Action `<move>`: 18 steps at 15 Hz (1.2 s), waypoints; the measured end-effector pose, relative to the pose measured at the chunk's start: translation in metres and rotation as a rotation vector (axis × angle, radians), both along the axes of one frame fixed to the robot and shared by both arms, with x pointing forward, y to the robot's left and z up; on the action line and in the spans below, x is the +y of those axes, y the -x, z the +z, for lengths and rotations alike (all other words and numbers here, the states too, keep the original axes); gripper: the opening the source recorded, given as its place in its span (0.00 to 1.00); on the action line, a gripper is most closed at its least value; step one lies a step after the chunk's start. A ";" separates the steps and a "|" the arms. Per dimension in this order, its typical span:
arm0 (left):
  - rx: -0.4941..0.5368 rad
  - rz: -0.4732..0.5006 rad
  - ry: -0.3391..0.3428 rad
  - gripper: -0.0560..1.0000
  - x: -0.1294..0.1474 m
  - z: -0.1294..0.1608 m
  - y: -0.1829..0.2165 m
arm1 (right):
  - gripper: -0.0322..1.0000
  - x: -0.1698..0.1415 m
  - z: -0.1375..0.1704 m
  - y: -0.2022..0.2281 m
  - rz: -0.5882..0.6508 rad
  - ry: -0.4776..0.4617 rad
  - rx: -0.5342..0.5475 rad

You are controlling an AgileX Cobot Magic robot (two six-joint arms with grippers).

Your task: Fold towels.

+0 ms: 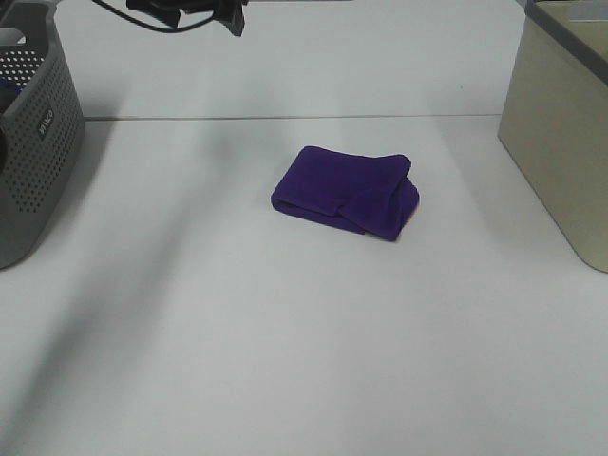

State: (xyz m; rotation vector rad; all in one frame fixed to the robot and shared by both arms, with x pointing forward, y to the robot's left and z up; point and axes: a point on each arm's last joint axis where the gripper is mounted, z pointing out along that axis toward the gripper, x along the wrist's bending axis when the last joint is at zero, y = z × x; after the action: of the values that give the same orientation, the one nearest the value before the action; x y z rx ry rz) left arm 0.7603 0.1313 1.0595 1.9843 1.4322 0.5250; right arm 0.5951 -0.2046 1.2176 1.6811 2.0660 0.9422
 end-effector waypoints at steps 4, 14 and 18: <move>-0.064 -0.024 0.058 0.82 0.002 0.061 0.025 | 0.79 -0.007 0.019 0.025 -0.009 0.008 -0.047; 0.224 0.078 -0.216 0.81 0.113 0.094 0.176 | 0.79 -0.041 0.000 0.122 -0.050 0.156 -0.009; 0.160 0.327 -0.171 0.81 0.196 0.126 0.244 | 0.79 -0.057 -0.007 0.193 -0.054 0.144 -0.056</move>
State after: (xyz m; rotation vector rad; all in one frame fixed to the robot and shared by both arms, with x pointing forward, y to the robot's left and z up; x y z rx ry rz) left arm 0.5167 0.3273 1.1858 1.9676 1.8848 0.6611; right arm 0.4024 -0.2618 1.2105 1.6100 1.9913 0.7937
